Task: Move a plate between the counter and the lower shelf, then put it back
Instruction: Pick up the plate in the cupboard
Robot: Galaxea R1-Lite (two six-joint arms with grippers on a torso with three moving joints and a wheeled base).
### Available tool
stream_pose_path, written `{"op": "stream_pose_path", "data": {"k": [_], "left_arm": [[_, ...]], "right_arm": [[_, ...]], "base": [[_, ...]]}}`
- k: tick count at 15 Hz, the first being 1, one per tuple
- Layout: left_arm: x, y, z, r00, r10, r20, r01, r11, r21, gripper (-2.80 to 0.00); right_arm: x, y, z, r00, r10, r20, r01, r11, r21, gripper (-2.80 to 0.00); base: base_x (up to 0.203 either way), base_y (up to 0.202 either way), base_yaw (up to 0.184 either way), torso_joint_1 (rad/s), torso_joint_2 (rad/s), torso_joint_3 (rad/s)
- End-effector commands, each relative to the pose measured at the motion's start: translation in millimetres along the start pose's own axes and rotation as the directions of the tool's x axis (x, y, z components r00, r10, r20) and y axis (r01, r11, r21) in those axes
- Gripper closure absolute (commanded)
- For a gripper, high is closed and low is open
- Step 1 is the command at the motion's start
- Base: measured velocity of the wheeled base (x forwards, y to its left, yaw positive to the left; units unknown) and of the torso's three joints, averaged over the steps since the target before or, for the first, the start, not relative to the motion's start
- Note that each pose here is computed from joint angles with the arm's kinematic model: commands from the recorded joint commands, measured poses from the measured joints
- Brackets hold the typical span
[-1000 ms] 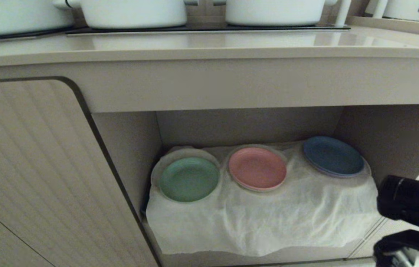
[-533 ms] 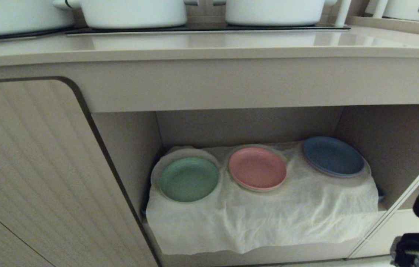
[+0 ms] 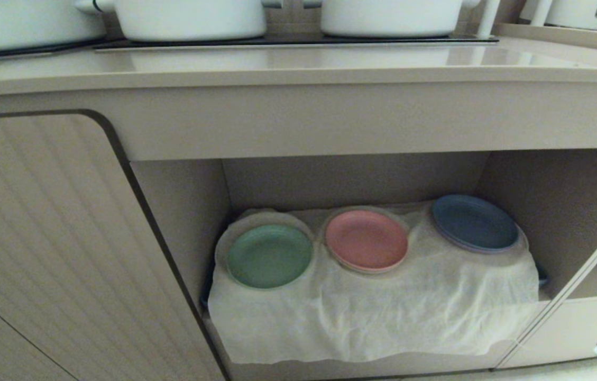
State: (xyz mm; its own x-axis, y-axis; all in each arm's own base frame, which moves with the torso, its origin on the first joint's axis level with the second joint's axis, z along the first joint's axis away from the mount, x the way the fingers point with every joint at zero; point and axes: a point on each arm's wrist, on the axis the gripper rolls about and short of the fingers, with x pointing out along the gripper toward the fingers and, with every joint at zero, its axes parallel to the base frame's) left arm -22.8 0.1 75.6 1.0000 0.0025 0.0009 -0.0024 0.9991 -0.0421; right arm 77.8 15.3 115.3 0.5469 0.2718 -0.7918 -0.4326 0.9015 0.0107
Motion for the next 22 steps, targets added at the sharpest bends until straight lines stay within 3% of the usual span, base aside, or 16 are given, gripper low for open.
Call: {"op": "stream_pose_path", "data": {"k": [1, 5, 8, 10, 11, 12, 17, 22], "left_arm": [[0, 0.0, 0, 1.0, 0.001, 0.001, -0.001, 1.0, -0.001, 0.0], [0, 0.0, 0, 1.0, 0.001, 0.001, -0.001, 1.0, -0.001, 0.0], [0, 0.0, 0, 1.0, 0.001, 0.001, -0.001, 1.0, -0.001, 0.0], [0, 0.0, 0, 1.0, 0.001, 0.001, -0.001, 1.0, -0.001, 0.0], [0, 0.0, 0, 1.0, 0.001, 0.001, -0.001, 1.0, -0.001, 0.0], [0, 0.0, 0, 1.0, 0.001, 0.001, -0.001, 1.0, -0.001, 0.0], [0, 0.0, 0, 1.0, 0.001, 0.001, -0.001, 1.0, -0.001, 0.0], [0, 0.0, 0, 1.0, 0.001, 0.001, -0.001, 1.0, -0.001, 0.0]], "right_arm": [[2, 3, -29, 0.95, -0.108, 0.293, 0.11, 0.994, 0.01, 0.0], [-16, 9, -46, 0.802, -0.246, 0.544, 0.178, 0.968, 0.175, 0.0], [-27, 20, -65, 0.693, -0.297, 0.657, 0.206, 0.955, 0.214, 0.0], [-29, 23, -75, 0.643, -0.358, 0.678, 0.25, 0.934, 0.256, 0.0], [-29, 22, -80, 0.619, -0.437, 0.652, 0.306, 0.899, 0.312, 0.0], [-28, 22, -84, 0.607, -0.487, 0.627, 0.337, 0.873, 0.352, 0.0], [-29, 29, -101, 0.531, -0.468, 0.706, 0.296, 0.883, 0.363, 0.0], [-29, 29, -101, 0.532, -0.468, 0.706, 0.301, 0.883, 0.36, 0.0]], "base": [[0.0, 0.0, 0.0, 0.0, 0.0, 0.0], [0.0, 0.0, 0.0, 0.0, 0.0, 0.0], [0.0, 0.0, 0.0, 0.0, 0.0, 0.0], [0.0, 0.0, 0.0, 0.0, 0.0, 0.0], [0.0, 0.0, 0.0, 0.0, 0.0, 0.0], [0.0, 0.0, 0.0, 0.0, 0.0, 0.0], [0.0, 0.0, 0.0, 0.0, 0.0, 0.0], [0.0, 0.0, 0.0, 0.0, 0.0, 0.0]]}}
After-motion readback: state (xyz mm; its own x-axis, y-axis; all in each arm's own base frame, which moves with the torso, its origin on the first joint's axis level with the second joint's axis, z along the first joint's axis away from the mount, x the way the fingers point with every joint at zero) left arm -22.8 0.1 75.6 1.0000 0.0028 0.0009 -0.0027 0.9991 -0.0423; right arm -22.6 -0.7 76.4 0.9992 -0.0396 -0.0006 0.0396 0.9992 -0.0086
